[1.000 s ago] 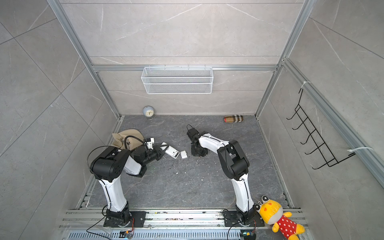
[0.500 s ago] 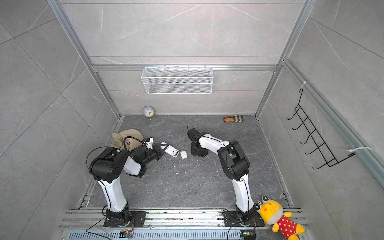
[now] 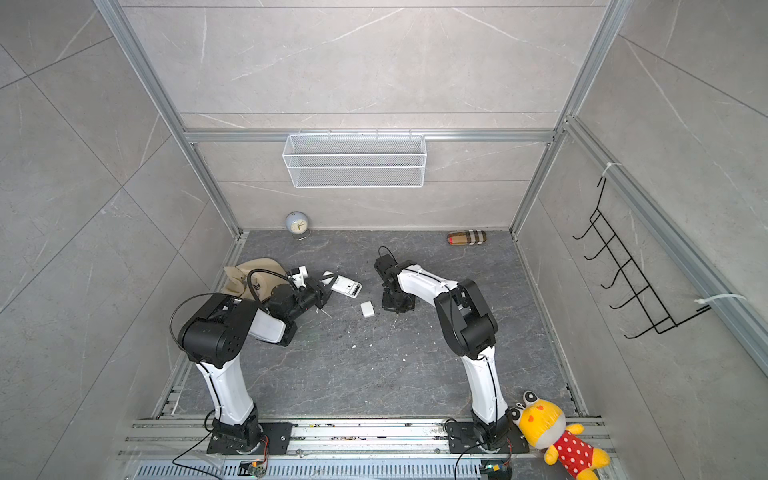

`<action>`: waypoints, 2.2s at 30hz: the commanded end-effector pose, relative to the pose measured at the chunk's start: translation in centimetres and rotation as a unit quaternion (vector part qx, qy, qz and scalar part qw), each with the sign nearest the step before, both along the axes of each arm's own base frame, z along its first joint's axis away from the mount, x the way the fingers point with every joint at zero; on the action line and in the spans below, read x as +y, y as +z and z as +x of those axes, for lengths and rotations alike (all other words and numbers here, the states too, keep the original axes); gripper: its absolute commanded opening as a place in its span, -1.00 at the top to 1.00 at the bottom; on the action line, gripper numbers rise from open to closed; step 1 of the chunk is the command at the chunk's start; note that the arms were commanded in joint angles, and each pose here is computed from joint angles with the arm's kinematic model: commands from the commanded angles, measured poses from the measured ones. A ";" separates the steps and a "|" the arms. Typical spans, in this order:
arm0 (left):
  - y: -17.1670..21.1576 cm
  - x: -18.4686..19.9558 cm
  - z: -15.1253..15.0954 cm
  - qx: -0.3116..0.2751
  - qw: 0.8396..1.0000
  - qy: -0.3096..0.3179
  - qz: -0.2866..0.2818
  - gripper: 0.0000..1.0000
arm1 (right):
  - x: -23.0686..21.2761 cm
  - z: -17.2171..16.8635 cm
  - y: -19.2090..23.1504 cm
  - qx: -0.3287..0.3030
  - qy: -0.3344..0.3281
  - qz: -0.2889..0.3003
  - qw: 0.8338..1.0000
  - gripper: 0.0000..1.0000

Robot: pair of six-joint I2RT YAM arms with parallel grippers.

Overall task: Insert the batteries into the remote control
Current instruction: 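Carry the battery to the remote while the left gripper turns the remote toward it, then lower the battery into the compartment beside the first battery with the right gripper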

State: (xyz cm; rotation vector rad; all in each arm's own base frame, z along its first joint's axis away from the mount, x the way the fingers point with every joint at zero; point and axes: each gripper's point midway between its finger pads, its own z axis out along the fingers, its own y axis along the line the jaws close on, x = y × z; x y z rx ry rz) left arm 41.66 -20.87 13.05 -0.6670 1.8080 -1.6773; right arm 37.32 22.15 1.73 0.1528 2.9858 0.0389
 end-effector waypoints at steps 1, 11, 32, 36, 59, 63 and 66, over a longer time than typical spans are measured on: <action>2.8 -0.5 0.5 -0.047 0.999 0.006 -0.017 1.00 | -0.7 -2.5 1.0 0.033 -0.012 0.001 0.999 0.81; 2.0 -1.9 0.6 -0.054 0.999 -0.008 -0.002 1.00 | 1.0 -2.7 6.4 -0.004 -0.030 0.087 0.996 0.81; 0.4 -9.7 0.1 -0.088 0.992 -0.084 0.020 1.00 | 5.5 -2.3 11.5 -0.020 -0.032 0.214 0.976 0.79; 0.8 -9.9 -0.1 -0.101 0.991 -0.085 0.024 1.00 | 6.4 -2.1 11.9 -0.015 -0.037 0.238 0.971 0.79; 2.1 -9.4 0.0 -0.102 0.992 -0.073 0.014 1.00 | 6.9 -0.8 10.3 0.050 -0.130 0.355 0.924 0.78; 2.4 -9.3 0.0 -0.103 0.992 -0.073 0.010 1.00 | 6.4 -0.8 10.1 0.051 -0.134 0.355 0.924 0.78; 2.5 -9.2 0.1 -0.099 0.992 -0.072 0.006 1.00 | 6.3 -0.8 10.1 0.053 -0.138 0.357 0.922 0.78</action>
